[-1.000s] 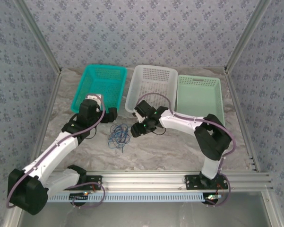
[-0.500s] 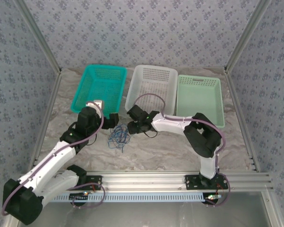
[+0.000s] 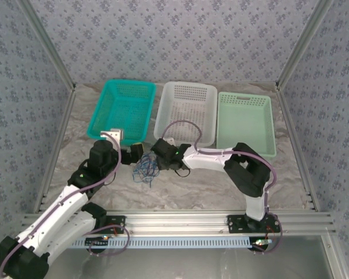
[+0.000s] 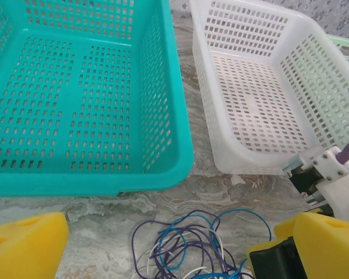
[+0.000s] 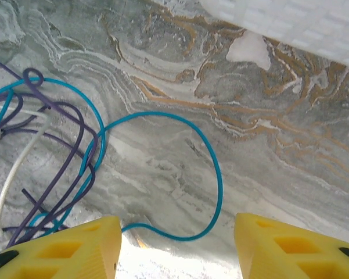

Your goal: Untangle the cables

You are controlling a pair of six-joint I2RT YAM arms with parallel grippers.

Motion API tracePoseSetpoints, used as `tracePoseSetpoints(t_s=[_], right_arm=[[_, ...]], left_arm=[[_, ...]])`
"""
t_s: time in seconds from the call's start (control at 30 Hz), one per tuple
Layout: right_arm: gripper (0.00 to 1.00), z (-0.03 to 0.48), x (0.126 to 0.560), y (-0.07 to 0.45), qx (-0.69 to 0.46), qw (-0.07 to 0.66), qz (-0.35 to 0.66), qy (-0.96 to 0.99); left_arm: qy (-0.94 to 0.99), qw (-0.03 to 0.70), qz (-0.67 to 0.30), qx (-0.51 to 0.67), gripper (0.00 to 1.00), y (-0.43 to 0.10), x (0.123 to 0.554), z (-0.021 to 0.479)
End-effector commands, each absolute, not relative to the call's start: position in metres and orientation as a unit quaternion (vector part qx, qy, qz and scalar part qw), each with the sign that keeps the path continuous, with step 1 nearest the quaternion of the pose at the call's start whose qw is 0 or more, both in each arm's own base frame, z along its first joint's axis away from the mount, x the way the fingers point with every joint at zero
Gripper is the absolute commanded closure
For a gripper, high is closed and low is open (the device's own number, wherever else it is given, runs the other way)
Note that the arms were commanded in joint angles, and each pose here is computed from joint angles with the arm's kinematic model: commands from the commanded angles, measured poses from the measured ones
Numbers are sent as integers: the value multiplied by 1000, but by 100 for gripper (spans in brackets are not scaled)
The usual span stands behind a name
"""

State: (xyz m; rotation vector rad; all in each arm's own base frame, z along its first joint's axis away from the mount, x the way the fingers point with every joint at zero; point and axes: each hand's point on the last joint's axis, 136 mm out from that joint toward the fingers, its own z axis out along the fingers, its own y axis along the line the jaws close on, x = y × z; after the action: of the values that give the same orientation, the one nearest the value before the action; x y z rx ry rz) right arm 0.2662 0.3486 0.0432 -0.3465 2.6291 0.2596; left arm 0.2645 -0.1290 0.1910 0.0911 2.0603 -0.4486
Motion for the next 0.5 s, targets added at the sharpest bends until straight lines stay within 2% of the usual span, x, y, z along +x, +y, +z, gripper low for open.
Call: tracePoseSetpoints(t_s=[0.0, 0.13, 0.27, 0.47], right_arm=[[44, 65, 263, 340, -108, 262, 84, 955], [44, 93, 261, 341, -106, 290, 96, 946], [44, 93, 245, 339, -124, 273, 106, 948], [44, 98, 218, 366, -161, 247, 158, 942]], left_arm=[[856, 478, -194, 26, 1, -130, 259, 184], [869, 455, -193, 21, 1, -129, 253, 168], [878, 435, -198, 17, 1, -129, 247, 154], [886, 413, -213, 3, 1, -131, 240, 137]])
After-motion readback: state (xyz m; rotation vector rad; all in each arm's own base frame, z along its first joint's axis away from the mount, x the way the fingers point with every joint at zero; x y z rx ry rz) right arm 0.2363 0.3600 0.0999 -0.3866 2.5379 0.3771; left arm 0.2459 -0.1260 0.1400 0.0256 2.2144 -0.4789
